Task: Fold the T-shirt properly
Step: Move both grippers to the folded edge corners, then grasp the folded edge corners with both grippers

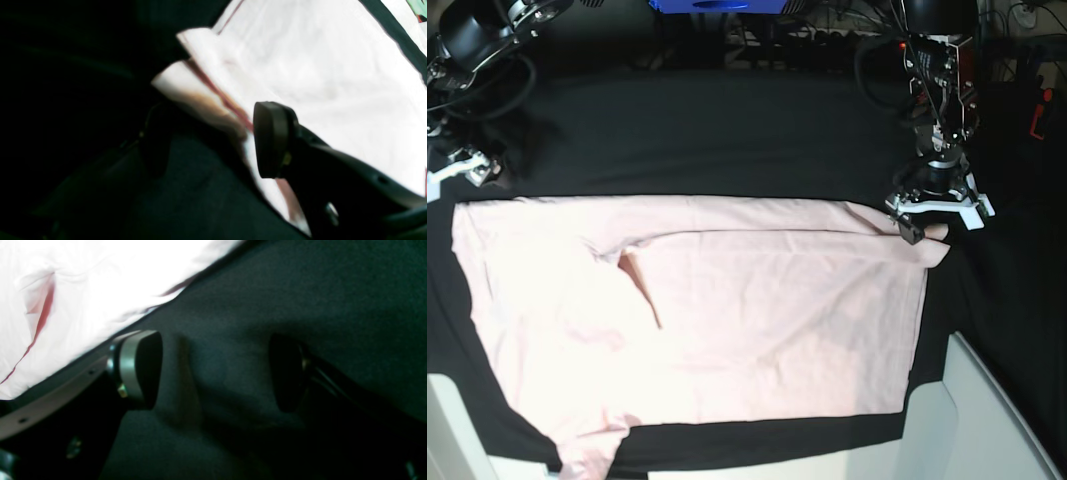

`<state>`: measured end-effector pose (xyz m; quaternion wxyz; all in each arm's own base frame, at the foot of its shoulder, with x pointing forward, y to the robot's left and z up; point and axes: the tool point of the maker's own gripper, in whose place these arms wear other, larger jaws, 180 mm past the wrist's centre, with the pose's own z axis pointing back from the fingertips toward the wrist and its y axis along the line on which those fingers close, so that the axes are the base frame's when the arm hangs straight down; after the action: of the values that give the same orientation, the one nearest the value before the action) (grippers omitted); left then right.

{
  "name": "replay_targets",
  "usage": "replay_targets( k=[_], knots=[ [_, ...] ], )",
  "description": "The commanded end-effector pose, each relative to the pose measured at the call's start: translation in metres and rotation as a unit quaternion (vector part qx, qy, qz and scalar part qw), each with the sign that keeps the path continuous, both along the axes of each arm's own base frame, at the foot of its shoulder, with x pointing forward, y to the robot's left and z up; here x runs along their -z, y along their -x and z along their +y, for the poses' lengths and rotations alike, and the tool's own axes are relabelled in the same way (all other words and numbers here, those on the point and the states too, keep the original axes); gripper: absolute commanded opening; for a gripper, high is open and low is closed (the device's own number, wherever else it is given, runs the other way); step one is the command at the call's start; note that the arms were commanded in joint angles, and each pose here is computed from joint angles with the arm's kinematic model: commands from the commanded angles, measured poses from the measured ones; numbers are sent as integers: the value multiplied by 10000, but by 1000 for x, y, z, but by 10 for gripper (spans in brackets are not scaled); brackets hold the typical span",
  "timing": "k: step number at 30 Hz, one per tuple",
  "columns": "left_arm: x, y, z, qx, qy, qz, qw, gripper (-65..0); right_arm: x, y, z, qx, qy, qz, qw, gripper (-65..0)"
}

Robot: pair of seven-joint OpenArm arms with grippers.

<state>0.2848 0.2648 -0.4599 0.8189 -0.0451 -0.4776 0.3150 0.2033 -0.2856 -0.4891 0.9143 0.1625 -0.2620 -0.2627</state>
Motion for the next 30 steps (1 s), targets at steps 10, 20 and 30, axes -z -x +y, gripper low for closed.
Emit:
replay_targets(
  k=[10, 20, 30],
  knots=[
    [1, -5, 8, -84, -34, -42, 9999, -270, 4, 6, 4, -93, -33, 217, 9997, -180],
    [17, -14, 10, -173, 76, 146, 9997, -270, 4, 6, 4, -93, -33, 217, 9997, -180],
    [15, -19, 10, -170, 77, 95, 9998, -511, 5, 7, 4, -99, -46, 233, 9997, -180]
  ],
)
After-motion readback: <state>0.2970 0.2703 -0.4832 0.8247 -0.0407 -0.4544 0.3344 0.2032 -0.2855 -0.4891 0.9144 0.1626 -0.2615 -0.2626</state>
